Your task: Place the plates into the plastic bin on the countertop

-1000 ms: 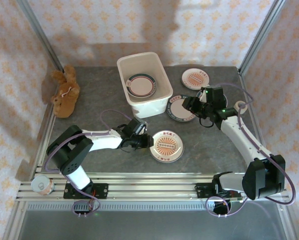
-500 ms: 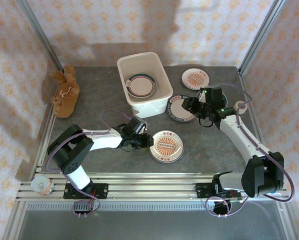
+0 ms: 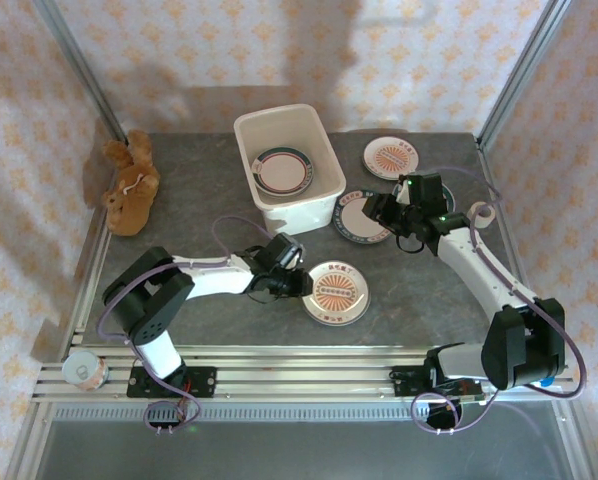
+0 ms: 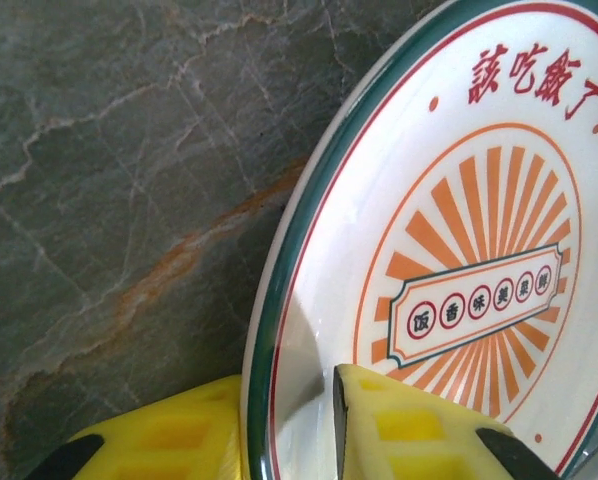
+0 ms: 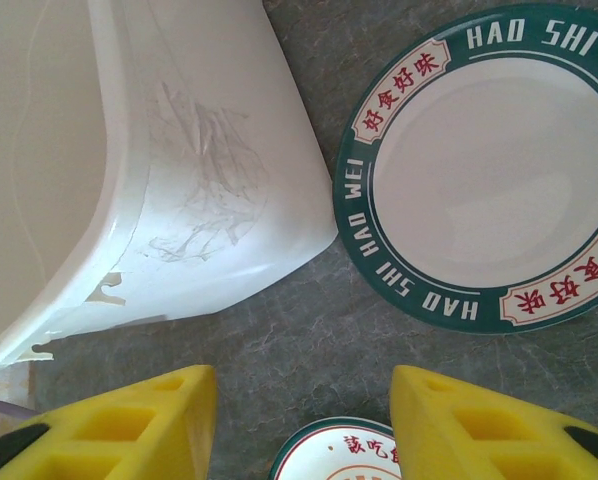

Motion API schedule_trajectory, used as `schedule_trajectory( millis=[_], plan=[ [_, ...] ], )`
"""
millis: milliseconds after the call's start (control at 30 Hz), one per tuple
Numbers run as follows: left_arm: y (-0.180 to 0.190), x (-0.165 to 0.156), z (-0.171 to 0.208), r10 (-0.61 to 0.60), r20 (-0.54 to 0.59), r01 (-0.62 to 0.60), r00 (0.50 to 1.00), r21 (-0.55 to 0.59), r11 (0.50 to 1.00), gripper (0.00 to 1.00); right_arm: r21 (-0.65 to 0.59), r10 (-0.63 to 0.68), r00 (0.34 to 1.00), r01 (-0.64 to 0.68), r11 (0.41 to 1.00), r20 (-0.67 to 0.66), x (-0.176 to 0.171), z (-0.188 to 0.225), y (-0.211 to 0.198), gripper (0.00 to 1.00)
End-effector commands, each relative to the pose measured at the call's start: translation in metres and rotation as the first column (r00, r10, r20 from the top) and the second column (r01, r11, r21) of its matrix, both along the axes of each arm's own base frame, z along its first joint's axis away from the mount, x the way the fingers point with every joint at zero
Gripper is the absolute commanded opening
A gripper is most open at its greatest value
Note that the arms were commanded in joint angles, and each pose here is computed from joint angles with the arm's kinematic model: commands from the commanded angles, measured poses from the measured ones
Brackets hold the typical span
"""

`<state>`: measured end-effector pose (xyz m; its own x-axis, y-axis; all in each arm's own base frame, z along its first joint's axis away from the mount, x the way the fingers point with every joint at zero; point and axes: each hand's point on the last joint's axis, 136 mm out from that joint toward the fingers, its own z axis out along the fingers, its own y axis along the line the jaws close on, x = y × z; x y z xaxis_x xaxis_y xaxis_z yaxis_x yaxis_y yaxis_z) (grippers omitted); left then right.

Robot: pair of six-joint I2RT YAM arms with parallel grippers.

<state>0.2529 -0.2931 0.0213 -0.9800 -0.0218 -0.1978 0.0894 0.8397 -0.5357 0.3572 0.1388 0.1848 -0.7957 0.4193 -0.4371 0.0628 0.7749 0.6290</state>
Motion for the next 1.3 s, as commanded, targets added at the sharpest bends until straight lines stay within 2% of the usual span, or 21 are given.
schedule_trajectory(
  millis=[0, 167, 367, 467, 733, 1000, 1133, 1267],
  plan=[
    [-0.001, -0.005, -0.013, -0.026, -0.024, 0.027, 0.999, 0.042, 0.999, 0.23, 0.004, 0.011, 1.0, -0.012, 1.0, 0.015, 0.004, 0.001, 0.004, 0.49],
    [0.005, -0.006, -0.021, -0.008, -0.038, 0.011, 0.999, 0.068, 0.998, 0.15, -0.005, 0.007, 1.0, -0.007, 1.0, 0.012, 0.003, 0.0, 0.002, 0.49],
    [0.005, -0.006, -0.012, 0.002, -0.022, -0.001, 1.0, 0.048, 0.999, 0.02, -0.007, 0.005, 1.0, -0.005, 1.0, 0.02, 0.003, 0.002, 0.001, 0.49],
    [0.006, -0.007, 0.0, 0.009, -0.005, -0.009, 1.0, 0.027, 1.0, 0.0, -0.006, 0.007, 1.0, -0.007, 1.0, 0.027, 0.003, 0.005, 0.002, 0.49],
    [0.003, -0.001, 0.056, 0.01, 0.1, -0.005, 0.995, -0.044, 0.999, 0.0, -0.015, 0.007, 0.999, -0.006, 1.0, 0.046, 0.008, 0.013, 0.001, 0.49],
    [-0.008, 0.017, 0.135, -0.024, 0.27, 0.051, 0.963, -0.095, 0.994, 0.0, -0.071, 0.024, 0.996, -0.019, 0.997, 0.08, 0.012, 0.035, -0.003, 0.53],
    [-0.014, 0.024, 0.169, -0.03, 0.331, 0.076, 0.943, -0.126, 0.989, 0.0, -0.075, 0.04, 0.995, -0.033, 0.997, 0.091, 0.012, 0.043, -0.002, 0.58],
    [-0.011, 0.033, 0.21, -0.003, 0.418, 0.068, 0.908, -0.141, 0.988, 0.0, -0.099, 0.082, 0.987, -0.069, 0.993, 0.134, 0.006, 0.065, -0.002, 0.68]
  ],
)
